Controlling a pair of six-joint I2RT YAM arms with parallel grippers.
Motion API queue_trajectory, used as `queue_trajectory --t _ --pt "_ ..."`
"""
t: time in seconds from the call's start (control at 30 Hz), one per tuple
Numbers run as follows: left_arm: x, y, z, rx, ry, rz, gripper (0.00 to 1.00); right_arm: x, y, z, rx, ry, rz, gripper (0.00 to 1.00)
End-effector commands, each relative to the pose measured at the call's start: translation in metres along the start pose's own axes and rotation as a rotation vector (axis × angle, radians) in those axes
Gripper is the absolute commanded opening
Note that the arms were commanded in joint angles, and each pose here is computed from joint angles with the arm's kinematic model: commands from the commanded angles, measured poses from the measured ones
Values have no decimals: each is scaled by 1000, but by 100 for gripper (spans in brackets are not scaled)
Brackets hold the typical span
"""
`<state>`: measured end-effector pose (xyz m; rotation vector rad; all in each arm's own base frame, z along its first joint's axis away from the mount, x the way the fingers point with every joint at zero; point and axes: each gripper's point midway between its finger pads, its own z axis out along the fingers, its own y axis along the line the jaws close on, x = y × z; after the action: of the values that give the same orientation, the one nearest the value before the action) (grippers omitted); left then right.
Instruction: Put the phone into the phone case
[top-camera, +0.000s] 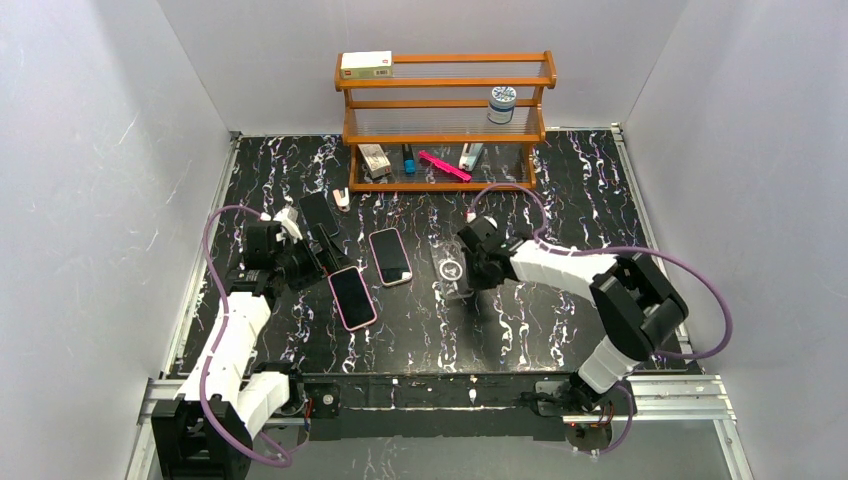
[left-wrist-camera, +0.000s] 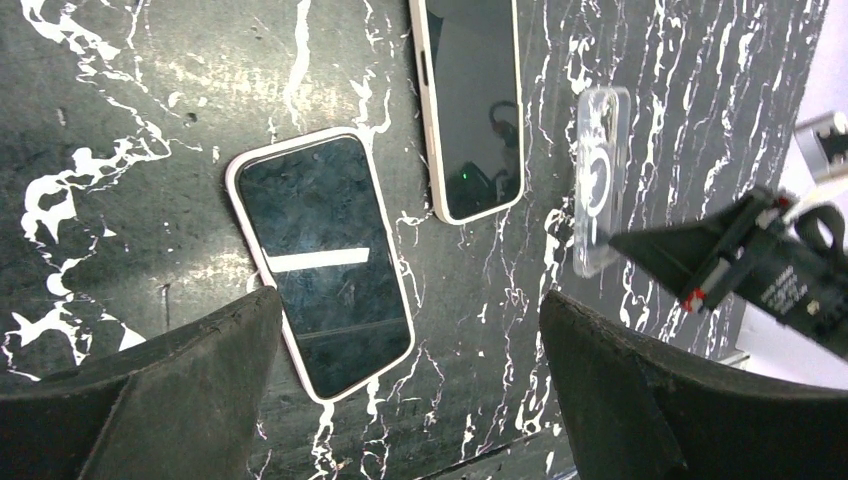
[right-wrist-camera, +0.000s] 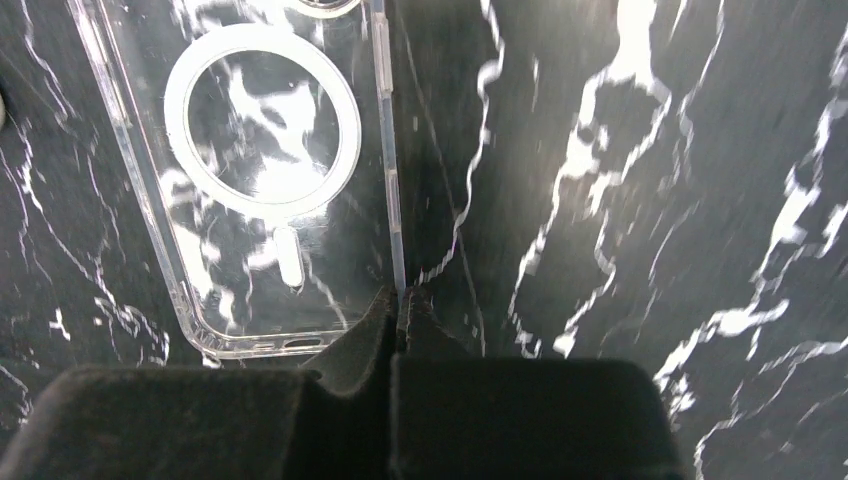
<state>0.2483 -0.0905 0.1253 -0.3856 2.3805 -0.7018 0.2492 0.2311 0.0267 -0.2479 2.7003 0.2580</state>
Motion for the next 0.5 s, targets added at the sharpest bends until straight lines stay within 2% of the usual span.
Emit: queue_trajectory --t 0.0,0.1,0.2,0.37,0.47 --pt "-7 3 -5 -51 -17 -10 98 33 -6 -16 79 28 157 1" --pt "-8 11 -6 -98 -27 -25 98 42 -4 -22 78 30 193 2" --pt "-13 23 -5 -176 -41 -45 98 39 3 -30 40 15 209 9" --pt "-30 41 1 -308 -56 -72 98 33 9 -41 -2 -5 220 34" --pt "-54 50 3 -393 -100 -60 98 30 13 -50 -38 -20 211 50"
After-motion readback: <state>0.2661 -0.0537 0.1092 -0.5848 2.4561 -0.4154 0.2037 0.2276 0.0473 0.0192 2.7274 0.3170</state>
